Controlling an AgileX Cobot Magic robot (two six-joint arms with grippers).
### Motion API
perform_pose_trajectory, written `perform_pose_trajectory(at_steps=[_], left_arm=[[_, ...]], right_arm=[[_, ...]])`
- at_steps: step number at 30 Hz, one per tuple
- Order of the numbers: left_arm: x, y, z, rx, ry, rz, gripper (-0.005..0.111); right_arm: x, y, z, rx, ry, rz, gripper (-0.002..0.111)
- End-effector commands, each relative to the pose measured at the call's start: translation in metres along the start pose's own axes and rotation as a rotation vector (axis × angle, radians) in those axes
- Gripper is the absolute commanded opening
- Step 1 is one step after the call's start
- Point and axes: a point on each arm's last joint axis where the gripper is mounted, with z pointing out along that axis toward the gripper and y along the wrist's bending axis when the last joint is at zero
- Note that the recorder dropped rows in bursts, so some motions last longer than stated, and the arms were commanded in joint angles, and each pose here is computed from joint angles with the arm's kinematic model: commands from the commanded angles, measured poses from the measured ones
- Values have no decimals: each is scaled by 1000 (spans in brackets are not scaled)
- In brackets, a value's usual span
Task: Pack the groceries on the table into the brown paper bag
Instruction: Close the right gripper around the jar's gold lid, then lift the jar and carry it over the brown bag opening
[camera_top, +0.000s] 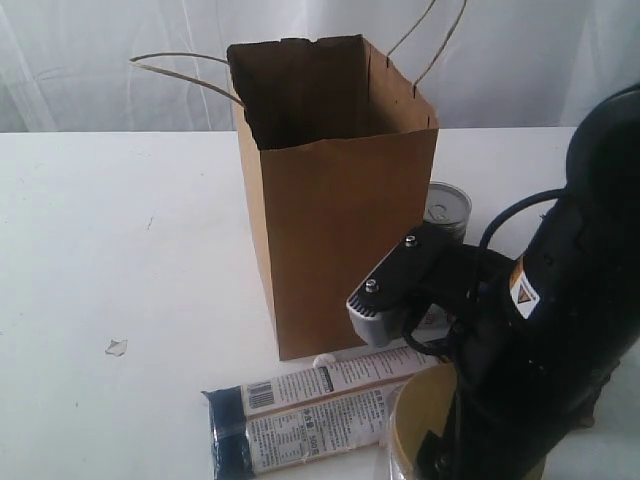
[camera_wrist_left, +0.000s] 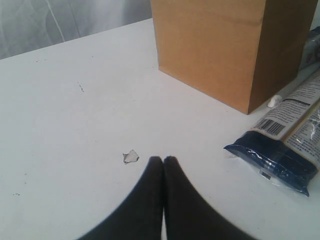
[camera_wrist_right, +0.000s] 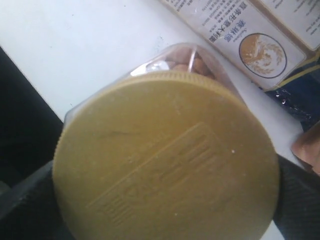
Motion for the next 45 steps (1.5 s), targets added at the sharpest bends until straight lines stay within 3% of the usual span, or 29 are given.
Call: perform_pose_trajectory(at_steps=[1, 12, 22, 38, 45], left_arm=[[1, 0, 0, 3, 3, -15, 0], [1, 0, 0, 3, 3, -15, 0], [1, 0, 0, 3, 3, -15, 0], [1, 0, 0, 3, 3, -15, 0], [1, 0, 0, 3, 3, -15, 0]], right_arm=[[4, 3, -1, -5, -21, 27, 1], [27, 16, -70, 37, -250, 48, 0], [50, 21, -151, 196, -556, 9, 0], [48, 28, -241, 302, -1052, -2, 0], [34, 24, -247, 340, -1070, -16, 0]])
